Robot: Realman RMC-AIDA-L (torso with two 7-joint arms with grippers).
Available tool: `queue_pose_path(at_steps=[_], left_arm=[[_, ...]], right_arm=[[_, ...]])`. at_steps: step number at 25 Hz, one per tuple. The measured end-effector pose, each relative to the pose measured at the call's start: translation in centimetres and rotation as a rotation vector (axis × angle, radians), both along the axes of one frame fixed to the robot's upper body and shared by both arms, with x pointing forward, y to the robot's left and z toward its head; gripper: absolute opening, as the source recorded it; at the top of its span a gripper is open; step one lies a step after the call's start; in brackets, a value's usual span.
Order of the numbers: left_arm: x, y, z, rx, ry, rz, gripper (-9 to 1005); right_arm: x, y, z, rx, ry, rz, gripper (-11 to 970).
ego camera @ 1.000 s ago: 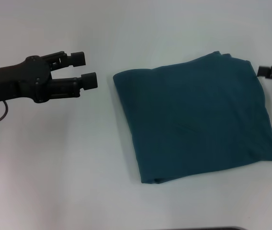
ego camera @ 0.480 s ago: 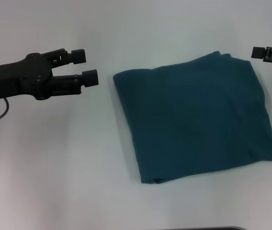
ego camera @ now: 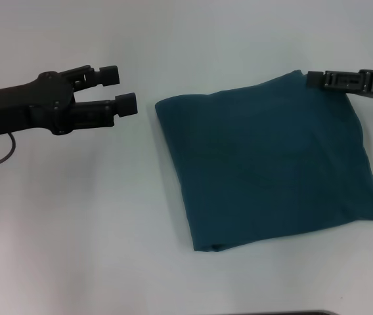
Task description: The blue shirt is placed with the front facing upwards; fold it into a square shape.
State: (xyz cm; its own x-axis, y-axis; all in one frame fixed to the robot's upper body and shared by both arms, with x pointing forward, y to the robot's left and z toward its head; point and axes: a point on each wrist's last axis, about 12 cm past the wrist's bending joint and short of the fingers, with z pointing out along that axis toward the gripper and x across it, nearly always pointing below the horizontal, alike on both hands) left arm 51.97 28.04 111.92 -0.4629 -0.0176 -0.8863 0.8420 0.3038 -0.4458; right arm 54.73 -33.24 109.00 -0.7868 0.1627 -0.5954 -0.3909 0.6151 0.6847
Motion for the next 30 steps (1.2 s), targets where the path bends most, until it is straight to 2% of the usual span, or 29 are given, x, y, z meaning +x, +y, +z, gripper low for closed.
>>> queue_pose_path(at_steps=[3, 11, 13, 16, 22, 30], left_arm=[[0.0, 0.2, 0.0, 0.004, 0.004, 0.006, 936], [-0.2, 0.2, -0.5, -0.001, 0.019, 0.015, 936], [-0.2, 0.0, -0.5, -0.005, 0.020, 0.013, 936], [-0.2, 0.0, -0.6, -0.005, 0.021, 0.011, 937], [-0.3, 0.1, -0.7, -0.006, 0.024, 0.015, 937], [-0.3, 0.1, -0.8, -0.003, 0.025, 0.023, 937]], right_arm=[[-0.2, 0.7, -0.1, 0.020, 0.001, 0.035, 765], [-0.6, 3.0, -0.4, 0.042, -0.009, 0.161, 603], [-0.2, 4.1, -1.1, 0.019, 0.000, 0.175, 562], [0.2, 4.7, -1.9, -0.025, 0.002, 0.168, 314], [0.9, 5.5, -3.5, -0.138, 0.019, 0.150, 81], [1.1, 5.6, -4.4, -0.198, -0.005, 0.123, 38]])
